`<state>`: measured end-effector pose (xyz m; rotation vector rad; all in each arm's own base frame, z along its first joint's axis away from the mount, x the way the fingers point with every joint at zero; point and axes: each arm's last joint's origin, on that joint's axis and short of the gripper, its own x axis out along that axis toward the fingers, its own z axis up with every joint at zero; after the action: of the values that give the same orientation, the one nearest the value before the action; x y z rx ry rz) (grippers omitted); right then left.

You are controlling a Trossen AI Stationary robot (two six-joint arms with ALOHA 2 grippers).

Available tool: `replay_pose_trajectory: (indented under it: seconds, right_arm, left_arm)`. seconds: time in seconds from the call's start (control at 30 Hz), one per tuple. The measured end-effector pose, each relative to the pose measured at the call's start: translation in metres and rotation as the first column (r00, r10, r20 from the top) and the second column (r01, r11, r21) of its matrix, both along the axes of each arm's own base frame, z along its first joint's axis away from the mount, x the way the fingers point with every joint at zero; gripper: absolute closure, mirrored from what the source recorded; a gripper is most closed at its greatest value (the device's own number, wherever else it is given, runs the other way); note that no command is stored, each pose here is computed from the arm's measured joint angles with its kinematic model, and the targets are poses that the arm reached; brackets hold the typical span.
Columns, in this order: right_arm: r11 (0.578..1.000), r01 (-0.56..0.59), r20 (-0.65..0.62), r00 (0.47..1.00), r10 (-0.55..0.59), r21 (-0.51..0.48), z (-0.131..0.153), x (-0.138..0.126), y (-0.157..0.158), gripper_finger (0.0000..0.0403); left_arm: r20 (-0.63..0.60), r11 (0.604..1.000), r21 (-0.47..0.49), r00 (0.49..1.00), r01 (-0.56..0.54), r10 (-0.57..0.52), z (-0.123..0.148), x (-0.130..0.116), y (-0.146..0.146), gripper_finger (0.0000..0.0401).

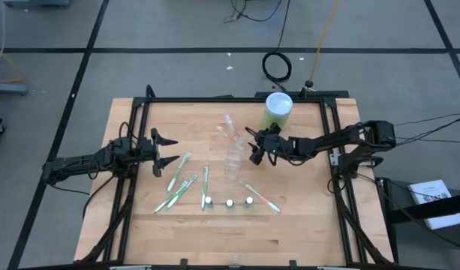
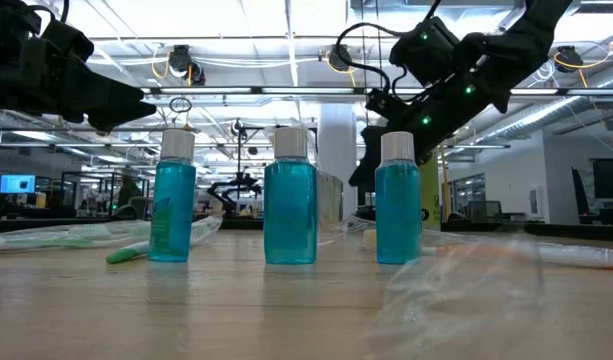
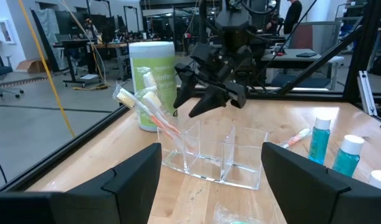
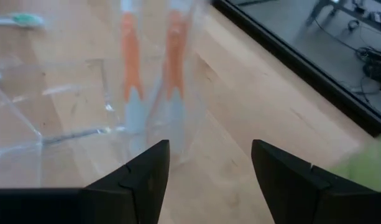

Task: Pick & Place toothbrushing station
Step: Adjust the transparent organizer, then put the blue mouthwash into the middle portion of the transparent organizer

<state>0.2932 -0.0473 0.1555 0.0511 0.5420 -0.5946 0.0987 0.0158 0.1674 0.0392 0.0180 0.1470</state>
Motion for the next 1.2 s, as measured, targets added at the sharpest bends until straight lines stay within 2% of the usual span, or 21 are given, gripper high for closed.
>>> replay_pose_trajectory:
  seconds: [0.43,0.87,1.07,1.2]
  right_arm:
    - [0.999,-0.008,0.04,0.999,0.009,-0.039,-0.014,0.011,-0.007,0.0188]
    - [0.998,-0.015,0.057,0.998,0.019,-0.06,-0.012,0.013,-0.009,0.0188]
    - [0.995,-0.09,0.081,0.992,0.094,-0.043,0.006,0.009,0.017,0.0188]
    - [0.972,-0.222,0.144,0.967,0.21,0.074,0.021,0.004,0.044,0.0188]
  left_arm:
    - [0.0,1.0,0.0,1.0,0.0,0.0,0.0,0.0,0.0,0.0116]
    - [0.0,1.0,0.0,1.0,0.0,0.0,0.0,0.0,0.0,0.0116]
    - [0.0,1.0,0.0,1.0,0.0,0.0,0.0,0.0,0.0,0.0116]
    - [0.0,1.0,0.0,1.0,0.0,0.0,0.0,0.0,0.0,0.0116]
